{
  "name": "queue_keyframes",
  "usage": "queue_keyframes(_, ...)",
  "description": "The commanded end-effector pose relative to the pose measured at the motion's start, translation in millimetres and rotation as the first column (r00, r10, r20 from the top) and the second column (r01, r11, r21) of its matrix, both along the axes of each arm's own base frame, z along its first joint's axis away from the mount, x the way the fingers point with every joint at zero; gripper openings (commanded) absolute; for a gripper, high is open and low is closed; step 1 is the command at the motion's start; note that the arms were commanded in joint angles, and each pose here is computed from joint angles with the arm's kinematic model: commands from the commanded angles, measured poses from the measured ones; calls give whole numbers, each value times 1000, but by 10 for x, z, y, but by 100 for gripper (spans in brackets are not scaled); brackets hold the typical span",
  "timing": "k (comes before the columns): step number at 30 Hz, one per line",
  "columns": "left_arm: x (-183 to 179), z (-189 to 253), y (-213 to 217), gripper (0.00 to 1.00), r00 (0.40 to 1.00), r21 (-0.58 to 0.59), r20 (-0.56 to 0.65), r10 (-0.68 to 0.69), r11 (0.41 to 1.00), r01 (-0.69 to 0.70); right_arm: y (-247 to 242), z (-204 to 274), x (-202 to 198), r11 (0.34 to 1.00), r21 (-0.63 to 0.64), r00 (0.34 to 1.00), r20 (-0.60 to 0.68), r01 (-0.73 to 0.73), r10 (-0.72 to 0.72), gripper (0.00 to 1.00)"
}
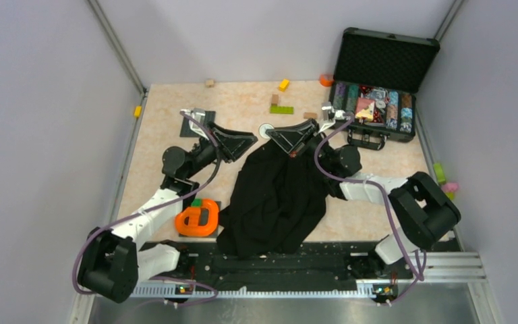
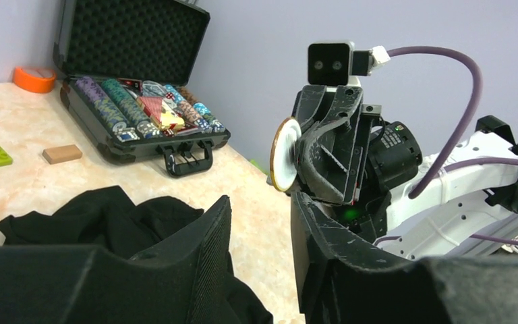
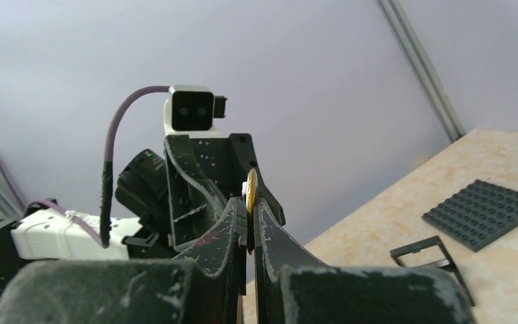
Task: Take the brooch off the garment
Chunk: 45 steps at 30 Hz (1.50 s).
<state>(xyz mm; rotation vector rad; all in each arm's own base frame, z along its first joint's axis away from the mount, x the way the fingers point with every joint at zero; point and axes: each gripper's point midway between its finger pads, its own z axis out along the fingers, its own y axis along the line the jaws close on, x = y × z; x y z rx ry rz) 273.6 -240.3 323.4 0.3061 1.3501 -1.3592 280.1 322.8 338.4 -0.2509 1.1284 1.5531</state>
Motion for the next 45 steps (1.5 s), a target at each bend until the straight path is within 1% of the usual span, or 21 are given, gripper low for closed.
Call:
queue_keyframes(1,-69,376,-24,40,993,-53,109,-48,997,54,-39,246,-150,991,98,995,41,-93,89,0)
queue_keyframes(6,-97,426,-54,39,989,-82,120,-86,992,96,-24,213,-154,990,93,995,33,-102,99,0)
queue_keyframes(9,-79,408,-83,35,988,-78,110,-105,990,113,-15,223,-161,989,96,994,33,-111,108,0)
queue_keyframes(17,-105,391,-167,33,976,-92,105,-192,975,202,26,223,-159,987,97,992,34,-126,123,0)
queue_keyframes(18,-111,395,-173,31,974,-93,106,-200,973,210,30,219,-159,987,98,992,33,-126,123,0)
queue_keyframes(20,-118,388,-191,21,971,-88,104,-215,971,224,30,221,-159,987,100,992,35,-125,123,0)
queue_keyframes(22,-114,369,-197,14,971,-85,101,-218,970,227,40,219,-159,987,97,992,34,-128,125,0)
queue_keyframes(24,-129,378,-212,0,967,-79,103,-233,967,242,46,216,-160,987,97,992,35,-128,125,0)
queue_keyframes(27,-145,387,-190,0,967,-80,127,-221,969,232,34,221,-153,990,90,993,51,-112,108,0)
queue_keyframes(28,-128,367,-171,0,971,-78,125,-201,974,212,29,220,-141,992,76,994,55,-100,96,4)
queue_keyframes(29,-126,358,-155,0,975,-67,125,-184,979,194,28,209,-123,995,55,995,54,-86,83,14)
queue_keyframes(32,-94,288,-139,0,984,-10,107,-146,989,147,7,160,-57,999,-39,998,63,-13,15,36)
queue_keyframes(36,-89,264,-90,0,989,44,117,-95,995,90,-51,150,-23,988,-141,993,103,69,-54,44)
queue_keyframes(37,-87,265,-82,0,989,53,121,-88,995,82,-58,147,-33,984,-163,992,112,72,-54,46)
queue_keyframes(40,-83,247,-82,0,990,72,108,-86,994,78,-72,131,-58,973,-216,987,153,84,-51,57)
queue_keyframes(42,-87,243,-96,0,991,79,93,-99,993,92,-63,108,-88,962,-258,979,201,93,-41,61)
queue_keyframes(45,-93,242,-125,0,990,83,65,-126,989,121,-18,105,-148,943,-319,959,282,94,-1,63)
